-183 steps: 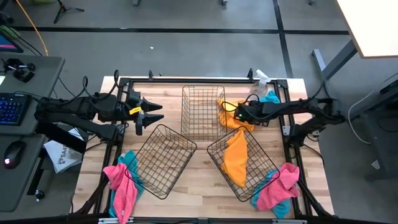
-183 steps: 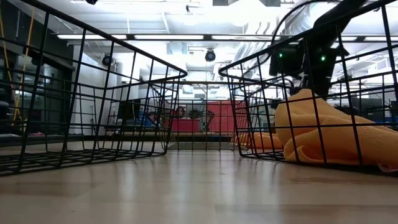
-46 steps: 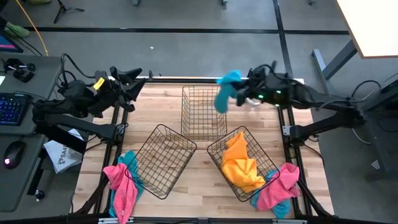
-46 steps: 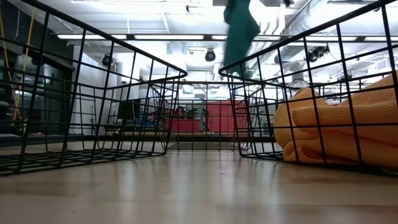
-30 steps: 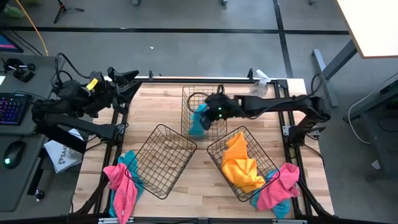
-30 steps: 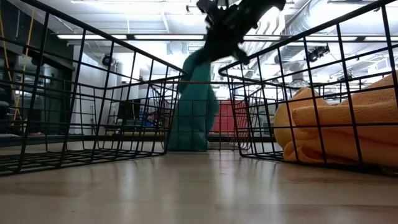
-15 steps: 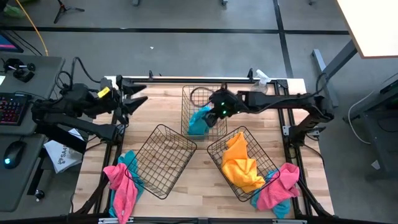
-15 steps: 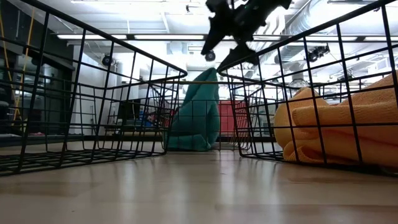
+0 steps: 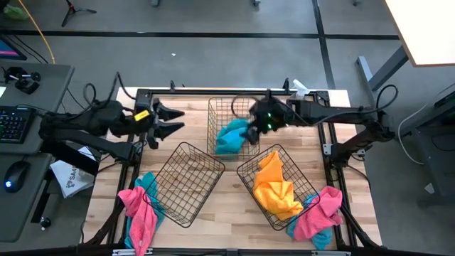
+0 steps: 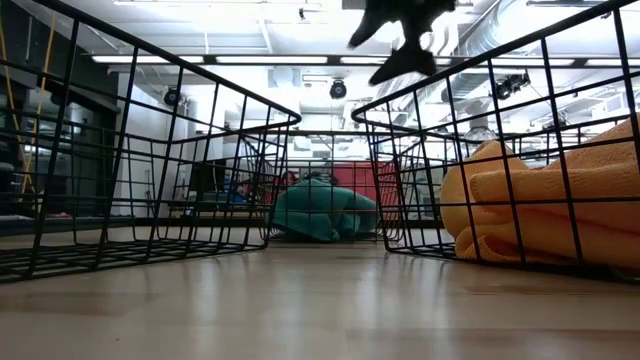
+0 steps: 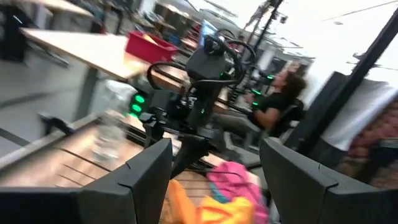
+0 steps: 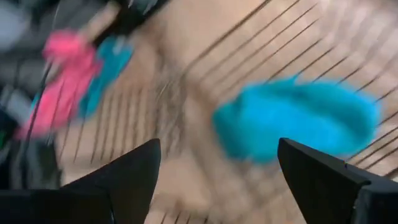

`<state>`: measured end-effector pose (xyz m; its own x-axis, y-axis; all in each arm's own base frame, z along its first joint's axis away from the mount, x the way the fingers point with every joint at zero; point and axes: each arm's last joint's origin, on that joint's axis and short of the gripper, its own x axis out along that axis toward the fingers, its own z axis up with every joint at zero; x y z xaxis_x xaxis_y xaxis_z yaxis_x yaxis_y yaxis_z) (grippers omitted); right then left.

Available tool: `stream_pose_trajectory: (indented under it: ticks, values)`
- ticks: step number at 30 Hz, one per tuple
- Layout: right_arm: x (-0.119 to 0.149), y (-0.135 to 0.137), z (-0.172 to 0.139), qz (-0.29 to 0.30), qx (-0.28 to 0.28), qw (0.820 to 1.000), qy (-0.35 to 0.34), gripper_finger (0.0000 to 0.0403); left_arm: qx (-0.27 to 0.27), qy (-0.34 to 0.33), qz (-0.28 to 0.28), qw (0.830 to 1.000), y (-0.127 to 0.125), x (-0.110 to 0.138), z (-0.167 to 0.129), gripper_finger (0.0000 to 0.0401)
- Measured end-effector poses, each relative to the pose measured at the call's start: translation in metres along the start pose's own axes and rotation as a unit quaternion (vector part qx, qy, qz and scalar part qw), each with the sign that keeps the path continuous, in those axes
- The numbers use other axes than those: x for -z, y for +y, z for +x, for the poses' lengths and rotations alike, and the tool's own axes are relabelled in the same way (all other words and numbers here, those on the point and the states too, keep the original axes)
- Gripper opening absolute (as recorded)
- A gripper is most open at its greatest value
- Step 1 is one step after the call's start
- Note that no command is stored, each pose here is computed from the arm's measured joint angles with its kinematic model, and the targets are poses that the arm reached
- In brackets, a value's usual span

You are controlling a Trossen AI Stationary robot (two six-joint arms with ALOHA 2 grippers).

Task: Sort microfiber towel by color & place in baskets
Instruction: Put the right blue microfiber cloth into the top wire basket

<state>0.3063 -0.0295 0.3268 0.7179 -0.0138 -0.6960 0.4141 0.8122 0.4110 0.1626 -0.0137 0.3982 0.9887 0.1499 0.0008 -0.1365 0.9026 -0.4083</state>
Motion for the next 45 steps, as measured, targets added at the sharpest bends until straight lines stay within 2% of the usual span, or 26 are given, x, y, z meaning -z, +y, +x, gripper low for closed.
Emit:
stream_pose_trajectory:
  ticks: [5,10,14,20,24,29,34,39,45]
  values:
    - [0.043,0.041,-0.026,-0.062,-0.052,0.994,0.079,0.0319,0.025,0.028,-0.027,0.999,-0.011,0.015,0.024,0.0229]
    - [0.092,0.089,-0.062,-0.07,-0.127,0.983,0.117,0.0319,0.039,0.046,-0.03,0.998,-0.023,0.03,0.043,0.0229]
    - [0.135,0.125,-0.088,-0.064,-0.188,0.97,0.139,0.0319,0.042,0.019,-0.048,0.998,-0.03,0.032,0.053,0.0229]
    - [0.195,0.169,-0.108,0.001,-0.259,0.943,0.208,0.0319,0.053,-0.012,-0.06,0.997,-0.035,0.031,0.06,0.0229]
    - [0.235,0.191,-0.108,0.063,-0.27,0.918,0.283,0.0319,0.05,-0.011,-0.056,0.997,-0.035,0.031,0.06,0.0229]
    - [0.287,0.204,-0.099,0.121,-0.211,0.881,0.407,0.0319,0.049,-0.016,-0.021,0.998,-0.035,0.03,0.058,0.0229]
    - [0.329,0.199,-0.084,0.163,-0.07,0.852,0.493,0.0319,0.049,-0.02,0.018,0.998,-0.034,0.027,0.055,0.0229]
    - [0.343,0.187,-0.065,0.214,0.061,0.848,0.481,0.0319,0.047,-0.021,0.056,0.997,-0.033,0.025,0.051,0.0229]
    - [0.338,0.171,-0.052,0.259,0.171,0.846,0.434,0.0319,0.048,-0.025,0.078,0.995,-0.033,0.023,0.047,0.0229]
